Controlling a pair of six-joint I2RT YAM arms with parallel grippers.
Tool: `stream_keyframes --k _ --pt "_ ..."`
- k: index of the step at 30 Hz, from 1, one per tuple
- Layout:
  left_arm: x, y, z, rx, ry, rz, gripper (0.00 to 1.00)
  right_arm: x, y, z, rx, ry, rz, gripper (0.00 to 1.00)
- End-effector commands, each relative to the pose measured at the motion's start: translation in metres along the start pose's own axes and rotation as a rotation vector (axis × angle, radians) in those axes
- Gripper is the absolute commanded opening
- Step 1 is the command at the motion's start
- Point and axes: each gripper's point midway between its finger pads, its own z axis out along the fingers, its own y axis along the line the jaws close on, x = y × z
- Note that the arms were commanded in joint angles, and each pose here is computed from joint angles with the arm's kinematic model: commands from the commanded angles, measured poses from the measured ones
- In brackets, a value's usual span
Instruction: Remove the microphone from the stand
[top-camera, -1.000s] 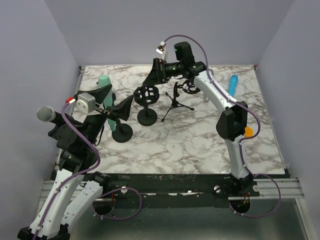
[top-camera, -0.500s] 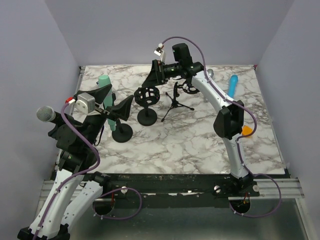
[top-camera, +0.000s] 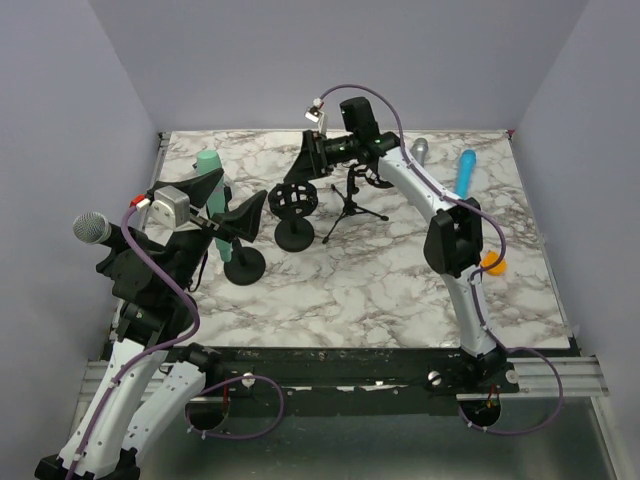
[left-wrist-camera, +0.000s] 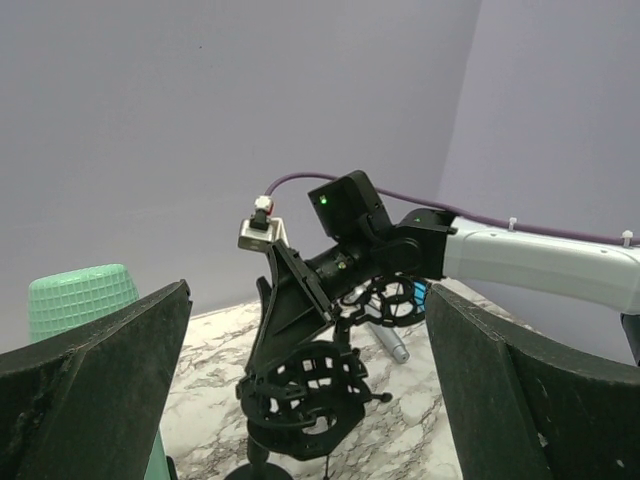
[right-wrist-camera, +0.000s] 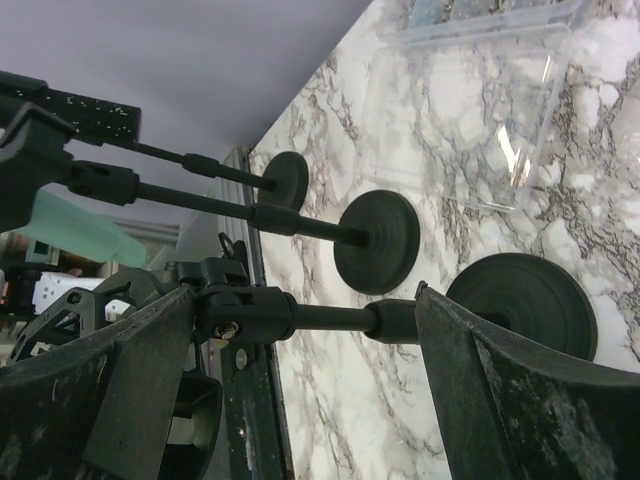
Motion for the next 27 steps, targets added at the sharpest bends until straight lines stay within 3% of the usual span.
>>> stream_keyframes --k 1,18,23,27 --pt "-0.014 -0.006 -0.001 0.025 -0.025 0.005 0.99 0.05 -0.07 0.023 0.125 0.082 0.083 0.89" --pt "-0.013 -0.006 0.0 0.026 -0.022 0.005 0.99 0.068 -0.114 0.025 0.274 0.116 0.074 0.87" --pt "-0.013 -0.006 0.0 0.028 -0.021 0.003 0.99 0.038 -0.09 0.023 0.259 0.063 0.068 0.89" --pt "-0.009 -0.006 0.002 0.029 -0.009 -0.001 0.99 -0.008 -0.058 0.007 0.308 -0.051 0.055 0.98"
